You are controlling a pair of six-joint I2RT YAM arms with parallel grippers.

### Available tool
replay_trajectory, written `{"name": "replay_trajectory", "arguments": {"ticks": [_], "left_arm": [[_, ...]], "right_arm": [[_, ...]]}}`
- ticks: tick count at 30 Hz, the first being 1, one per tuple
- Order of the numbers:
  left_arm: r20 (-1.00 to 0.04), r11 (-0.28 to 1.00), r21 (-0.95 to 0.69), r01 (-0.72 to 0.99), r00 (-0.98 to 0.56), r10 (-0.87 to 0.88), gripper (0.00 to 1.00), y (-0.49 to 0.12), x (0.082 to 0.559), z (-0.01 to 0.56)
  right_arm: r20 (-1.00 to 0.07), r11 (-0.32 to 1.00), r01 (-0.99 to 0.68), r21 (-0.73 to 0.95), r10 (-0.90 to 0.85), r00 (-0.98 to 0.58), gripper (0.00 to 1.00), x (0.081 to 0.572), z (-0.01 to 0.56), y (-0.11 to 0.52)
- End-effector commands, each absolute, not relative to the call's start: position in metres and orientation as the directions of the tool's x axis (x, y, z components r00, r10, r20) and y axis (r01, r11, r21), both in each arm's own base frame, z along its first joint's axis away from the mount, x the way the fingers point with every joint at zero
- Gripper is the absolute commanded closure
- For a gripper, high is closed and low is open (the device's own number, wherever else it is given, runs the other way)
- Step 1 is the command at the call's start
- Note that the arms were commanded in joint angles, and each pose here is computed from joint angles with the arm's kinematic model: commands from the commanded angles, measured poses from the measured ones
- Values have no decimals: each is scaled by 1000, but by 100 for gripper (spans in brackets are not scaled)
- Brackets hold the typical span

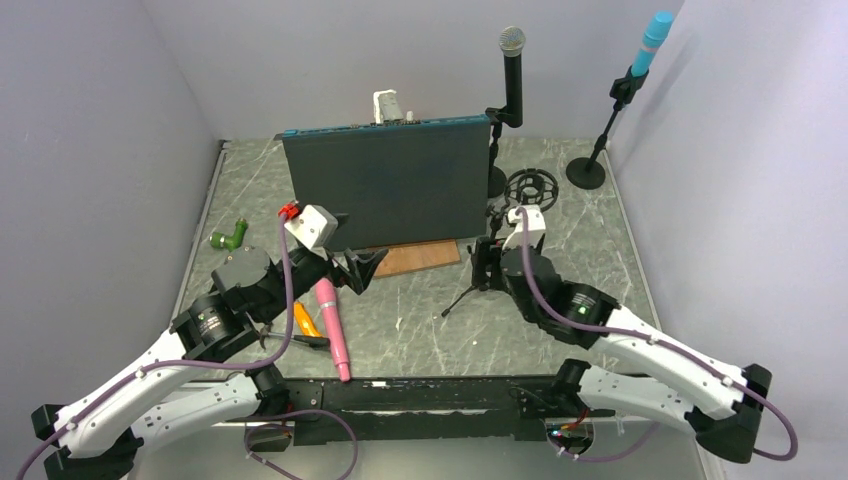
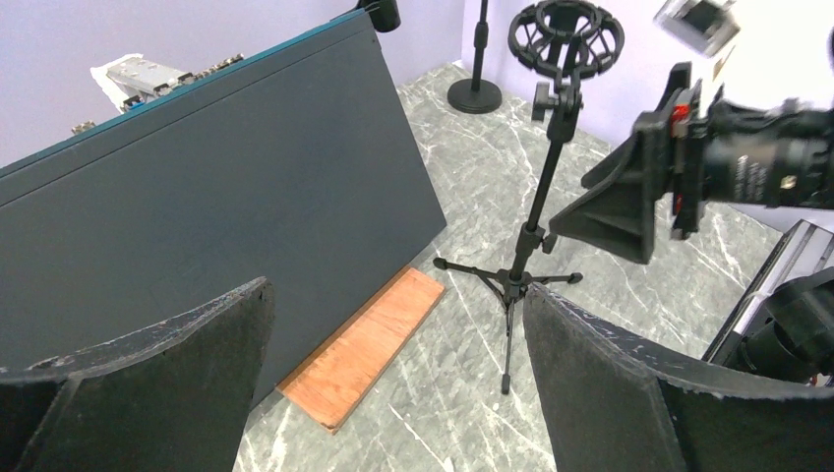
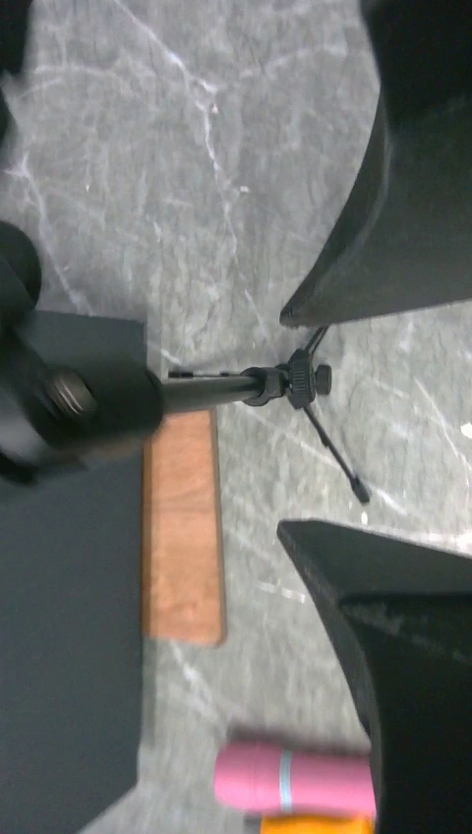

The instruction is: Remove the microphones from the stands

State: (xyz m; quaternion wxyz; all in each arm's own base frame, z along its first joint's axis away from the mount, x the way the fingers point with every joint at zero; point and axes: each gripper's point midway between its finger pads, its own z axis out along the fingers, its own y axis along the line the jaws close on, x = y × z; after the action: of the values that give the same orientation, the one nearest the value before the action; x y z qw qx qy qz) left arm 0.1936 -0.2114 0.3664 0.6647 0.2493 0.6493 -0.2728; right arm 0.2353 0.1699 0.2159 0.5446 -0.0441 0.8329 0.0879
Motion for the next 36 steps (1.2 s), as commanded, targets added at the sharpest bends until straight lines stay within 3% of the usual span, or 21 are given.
{"name": "replay_trajectory", "arguments": {"ticks": [1, 4, 7, 14, 20, 25, 30, 36], "left_arm": [[-996, 721, -24, 692, 43, -74, 0, -212, 192, 381], [-996, 722, -23, 692, 44, -74, 0, -212, 193, 381], [-996, 724, -24, 690, 41, -73, 1, -212, 193, 380], [-998, 719, -24, 694, 28, -61, 1, -216, 195, 376], [-998, 718, -25, 695, 27, -61, 1, -217, 195, 376], [-998, 721, -24, 692, 27, -59, 1, -217, 195, 375], [-998, 721, -23, 693, 28, -60, 1, -216, 195, 376], [-998, 719, -24, 695, 29, -61, 1, -216, 194, 376]], "right_arm": [[-919, 954, -242, 178, 73, -387, 20, 227, 252, 178], [-916, 955, -205, 216, 125, -380, 19, 225, 273, 171], [-920, 954, -204, 221, 135, -368, 25, 225, 292, 168], [-933, 979, -118, 163, 115, -340, 52, 234, 334, 153], [-953, 982, -130, 140, 98, -287, 54, 243, 355, 157], [-959, 989, -117, 87, 51, -278, 57, 260, 352, 161], [-946, 992, -99, 75, 39, -322, 70, 276, 335, 158], [-919, 989, -116, 87, 35, -394, 75, 278, 300, 160]]}}
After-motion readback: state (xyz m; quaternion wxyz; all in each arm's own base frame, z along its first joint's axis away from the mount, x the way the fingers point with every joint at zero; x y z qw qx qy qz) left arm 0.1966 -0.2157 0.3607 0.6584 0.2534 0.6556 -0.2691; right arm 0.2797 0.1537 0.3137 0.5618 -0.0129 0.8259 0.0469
